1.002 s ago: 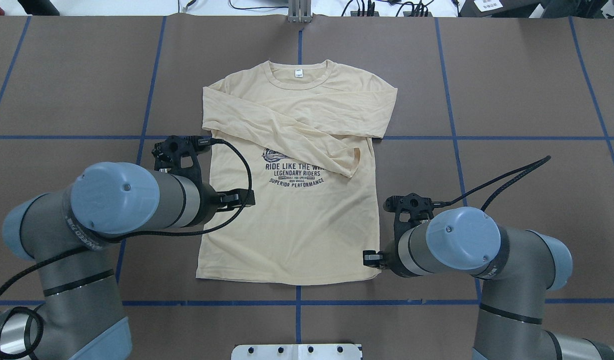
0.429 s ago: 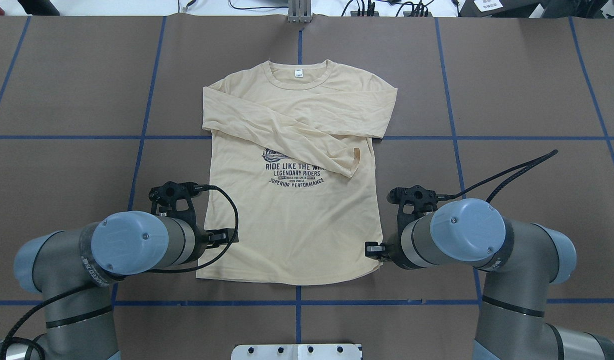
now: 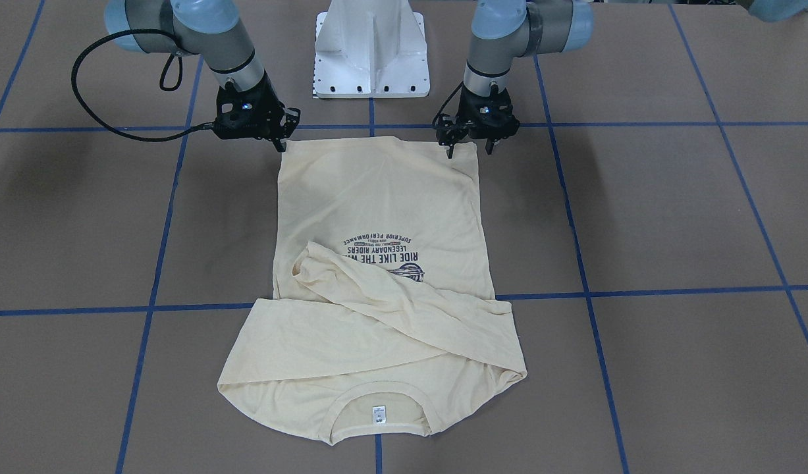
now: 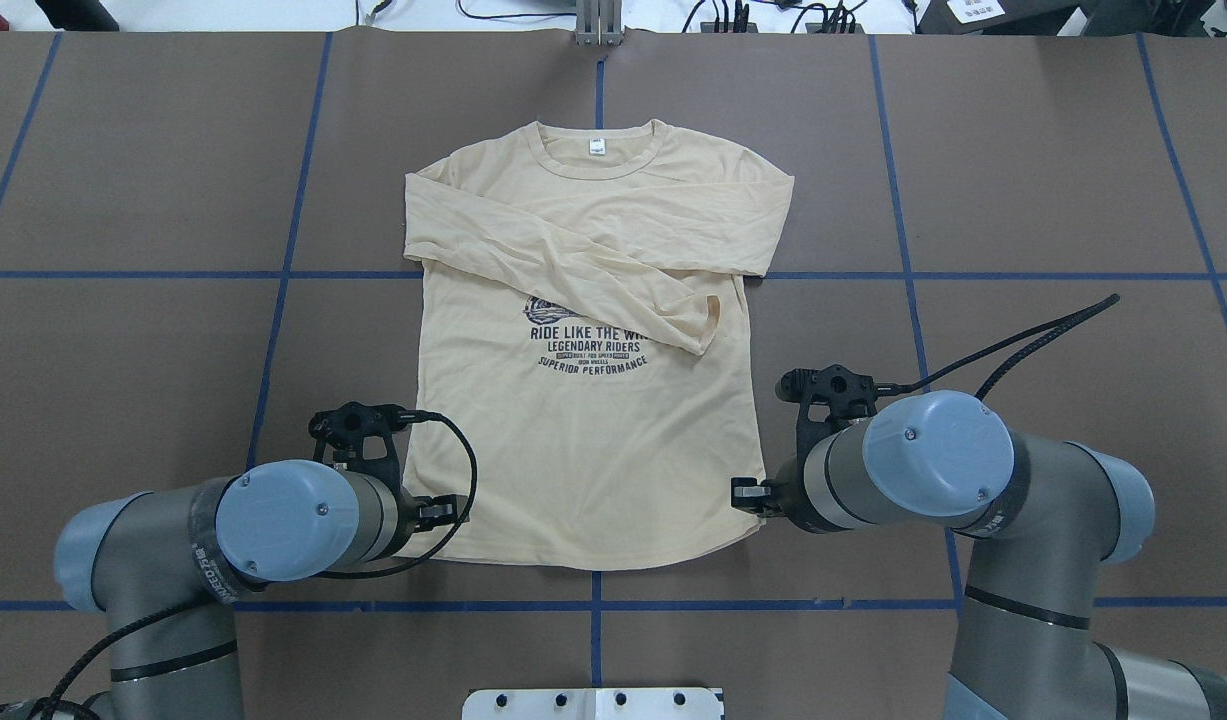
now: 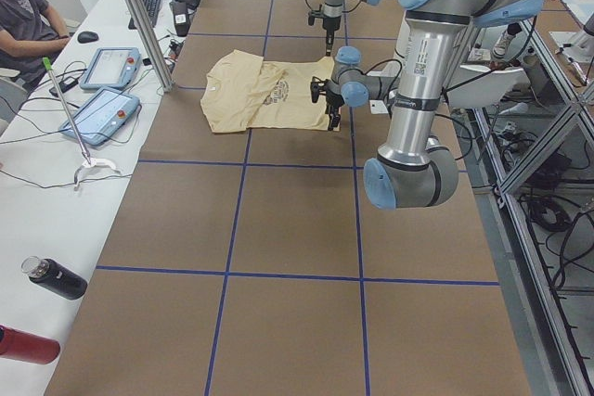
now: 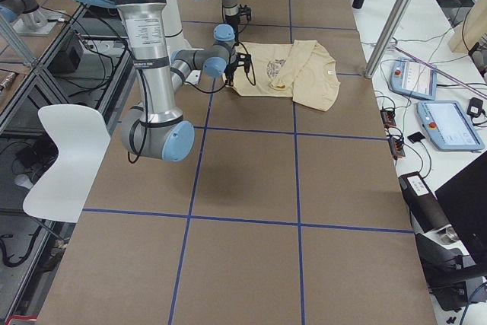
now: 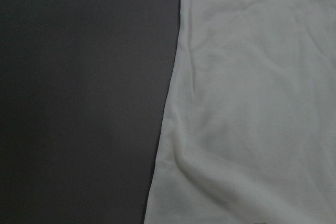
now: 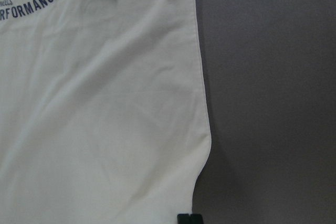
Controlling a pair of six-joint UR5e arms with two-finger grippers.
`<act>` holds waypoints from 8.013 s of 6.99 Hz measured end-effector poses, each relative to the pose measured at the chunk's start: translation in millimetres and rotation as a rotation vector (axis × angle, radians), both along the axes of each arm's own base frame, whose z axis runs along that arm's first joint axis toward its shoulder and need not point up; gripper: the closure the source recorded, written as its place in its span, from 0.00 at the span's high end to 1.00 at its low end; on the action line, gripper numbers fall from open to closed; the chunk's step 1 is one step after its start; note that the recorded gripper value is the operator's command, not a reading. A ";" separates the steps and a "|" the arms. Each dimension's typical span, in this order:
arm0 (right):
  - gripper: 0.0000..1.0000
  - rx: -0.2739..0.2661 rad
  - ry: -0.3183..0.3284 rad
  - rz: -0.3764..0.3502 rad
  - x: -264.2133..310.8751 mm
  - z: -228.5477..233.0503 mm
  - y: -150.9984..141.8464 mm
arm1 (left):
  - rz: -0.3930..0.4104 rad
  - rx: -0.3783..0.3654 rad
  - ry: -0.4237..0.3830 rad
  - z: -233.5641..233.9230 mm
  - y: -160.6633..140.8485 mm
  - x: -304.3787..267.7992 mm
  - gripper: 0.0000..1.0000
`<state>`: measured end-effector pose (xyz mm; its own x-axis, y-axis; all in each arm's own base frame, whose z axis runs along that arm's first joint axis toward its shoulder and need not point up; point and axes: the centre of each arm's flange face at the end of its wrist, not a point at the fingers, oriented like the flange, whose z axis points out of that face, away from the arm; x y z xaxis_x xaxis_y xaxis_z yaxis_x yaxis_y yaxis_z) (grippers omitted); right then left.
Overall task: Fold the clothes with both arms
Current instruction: 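Move the left gripper down to the other hem corner, then pinch both hem corners with the left and right grippers, then lift the hem with both grippers and carry it toward the collar, then lay the hem over the collar edge with both grippers, then open both grippers and raise them off the folded shirt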
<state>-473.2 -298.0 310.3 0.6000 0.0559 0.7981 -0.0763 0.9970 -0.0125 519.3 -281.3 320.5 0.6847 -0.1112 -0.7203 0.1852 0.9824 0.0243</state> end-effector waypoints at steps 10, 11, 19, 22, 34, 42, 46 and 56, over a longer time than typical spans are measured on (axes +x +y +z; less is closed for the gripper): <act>0.00 -0.003 -0.004 0.013 5.3 -1.7 -8.0 | 0.026 -0.010 -0.029 5.6 12.3 8.9 0.55; 0.00 -0.004 -0.004 0.013 5.9 -1.3 -8.7 | 0.027 -0.010 -0.029 5.7 12.6 9.0 0.53; 0.00 -0.007 -0.004 0.023 10.6 -1.0 -15.2 | 0.029 -0.011 -0.020 -4.9 13.1 7.1 0.00; 0.00 -0.028 -0.020 0.000 19.4 -4.9 -13.1 | 0.028 -0.012 -0.017 -27.4 16.0 -13.3 0.00; 0.00 -0.154 -0.178 -0.071 141.0 -34.6 -31.2 | 0.122 -0.011 -0.017 -109.4 14.6 -75.2 0.00; 0.00 -0.002 -0.168 0.130 164.9 -64.8 -216.4 | 0.023 0.060 -0.038 -123.7 -123.9 -144.0 0.00; 0.00 -0.005 -0.148 0.144 130.6 -62.2 -273.6 | 0.008 0.072 -0.028 -108.8 -147.5 -123.5 0.00; 0.00 0.006 -0.060 0.174 49.2 1.1 -323.5 | -0.107 0.139 0.030 -13.0 -282.1 -48.5 0.00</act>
<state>-424.0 -621.5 311.4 0.5327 0.1502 0.8328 -0.2470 0.9689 -0.0168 470.8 -563.4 307.5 0.6522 -0.0805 -0.7538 0.2915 0.9445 0.1513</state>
